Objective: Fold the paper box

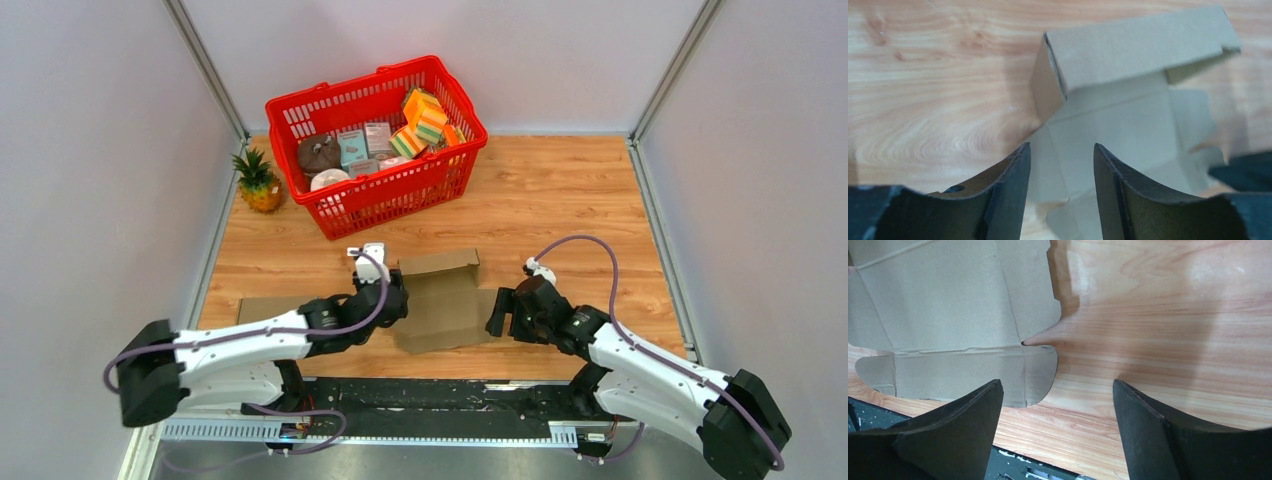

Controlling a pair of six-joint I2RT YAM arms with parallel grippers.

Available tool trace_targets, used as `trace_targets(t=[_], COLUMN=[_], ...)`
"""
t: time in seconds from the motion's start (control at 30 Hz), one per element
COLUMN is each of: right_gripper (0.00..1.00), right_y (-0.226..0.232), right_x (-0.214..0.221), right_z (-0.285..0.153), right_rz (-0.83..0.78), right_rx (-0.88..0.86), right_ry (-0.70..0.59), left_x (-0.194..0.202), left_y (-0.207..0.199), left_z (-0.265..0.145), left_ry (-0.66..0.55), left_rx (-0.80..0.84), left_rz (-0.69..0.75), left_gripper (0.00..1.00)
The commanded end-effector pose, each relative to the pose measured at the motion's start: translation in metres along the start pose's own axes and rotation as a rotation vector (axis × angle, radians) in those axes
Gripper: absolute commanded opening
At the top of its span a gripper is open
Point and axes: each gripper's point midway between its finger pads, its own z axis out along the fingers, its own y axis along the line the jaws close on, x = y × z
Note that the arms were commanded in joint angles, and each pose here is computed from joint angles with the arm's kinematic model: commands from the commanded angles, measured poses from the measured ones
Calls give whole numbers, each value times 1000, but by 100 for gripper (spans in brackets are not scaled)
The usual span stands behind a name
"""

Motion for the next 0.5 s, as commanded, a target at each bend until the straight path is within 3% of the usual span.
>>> trace_targets(t=[0.0,0.13,0.2,0.33,0.47], right_gripper=[82,65,56,39,18], right_y=[13,22,26,33,33], right_x=[3,-3,-2,2,3], right_z=[6,10,10,11,7], right_rz=[24,58,83,131,194], right_rx=[-100,-175,-213,-246,-264], right_ry=[41,54,72,112,126], left_x=[31,32,39,50,75], left_y=[-17,-62,-79,-97,-114], left_z=[-40,-84,-99,-100,-75], left_ry=[134,199,259,290,326], left_rx=[345,696,814,805,756], left_rz=[37,160,284,563,862], left_gripper=[56,56,68,70,72])
